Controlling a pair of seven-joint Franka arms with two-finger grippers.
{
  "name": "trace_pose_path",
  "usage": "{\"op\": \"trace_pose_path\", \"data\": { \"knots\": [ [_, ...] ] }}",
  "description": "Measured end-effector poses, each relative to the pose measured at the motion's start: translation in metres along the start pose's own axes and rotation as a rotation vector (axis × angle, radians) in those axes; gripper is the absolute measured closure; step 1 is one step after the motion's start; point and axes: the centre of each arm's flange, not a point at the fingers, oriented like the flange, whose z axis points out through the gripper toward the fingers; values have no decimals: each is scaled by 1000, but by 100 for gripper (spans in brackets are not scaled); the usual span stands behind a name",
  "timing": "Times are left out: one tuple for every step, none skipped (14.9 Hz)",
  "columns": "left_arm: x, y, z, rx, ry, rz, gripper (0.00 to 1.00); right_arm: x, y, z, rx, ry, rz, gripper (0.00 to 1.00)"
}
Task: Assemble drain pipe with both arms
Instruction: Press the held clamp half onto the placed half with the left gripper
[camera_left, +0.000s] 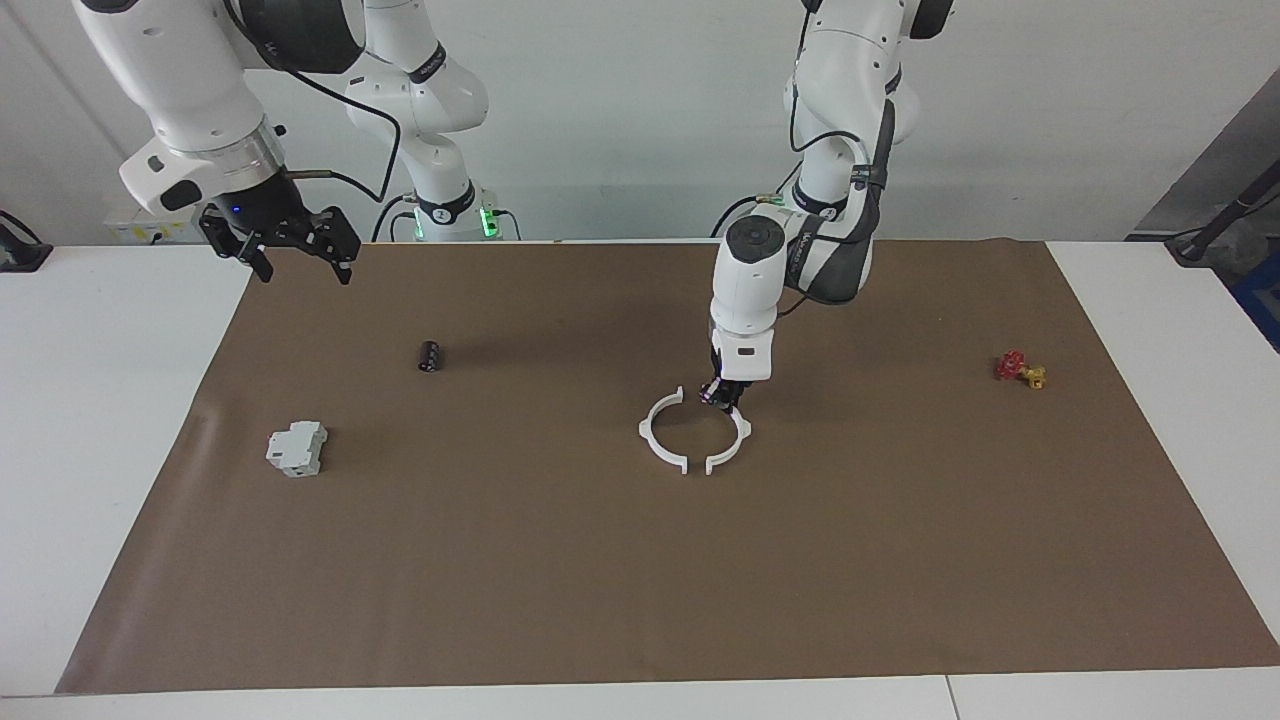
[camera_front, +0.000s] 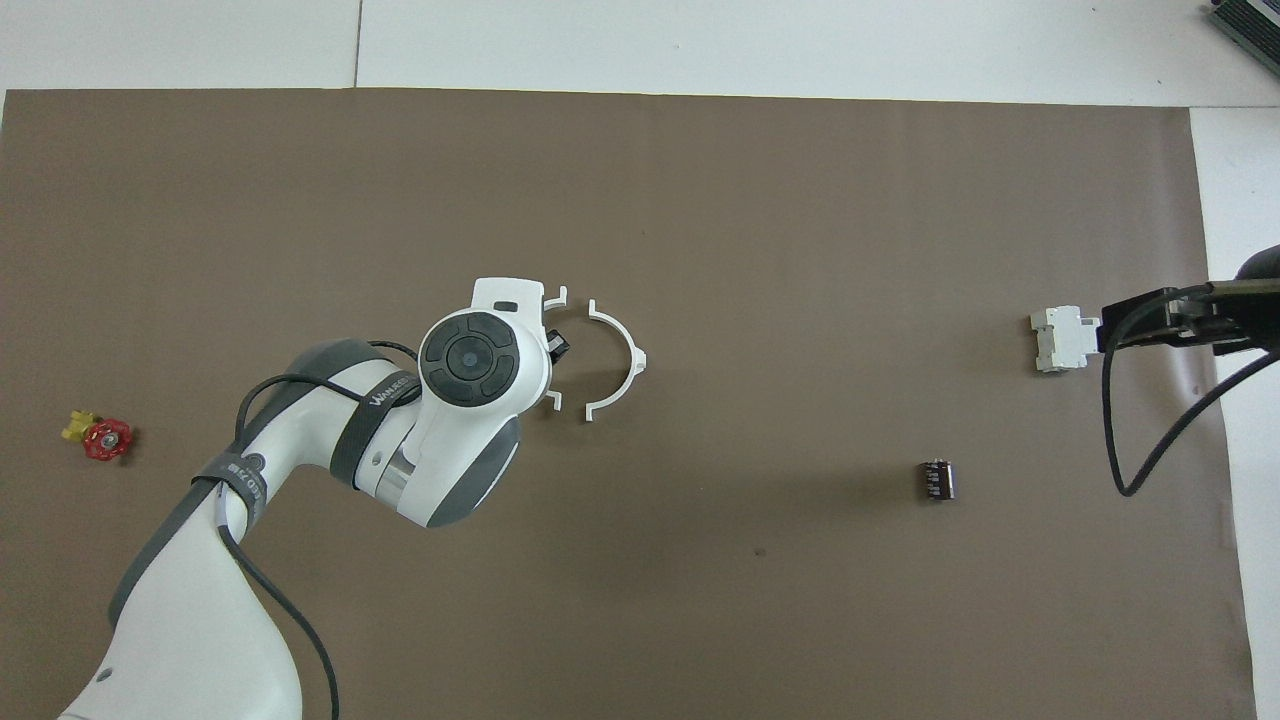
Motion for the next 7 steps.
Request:
{"op": "trace_pose_path", "data": {
  "knots": [
    [0, 0, 3, 3, -1, -1, 93, 0, 0, 0, 0, 0, 0, 0],
    [0, 2, 7, 8, -3, -1, 93, 0, 0, 0, 0, 0, 0, 0],
    [0, 3, 11, 11, -5, -1, 93, 0, 0, 0, 0, 0, 0, 0],
    [1, 5, 15, 13, -6, -1, 93, 0, 0, 0, 0, 0, 0, 0],
    [1, 7, 17, 14, -7, -1, 93, 0, 0, 0, 0, 0, 0, 0],
    [2, 9, 17, 13, -6, -1, 93, 0, 0, 0, 0, 0, 0, 0],
    [2, 10, 17, 12, -6, 0, 93, 0, 0, 0, 0, 0, 0, 0]
  ]
}}
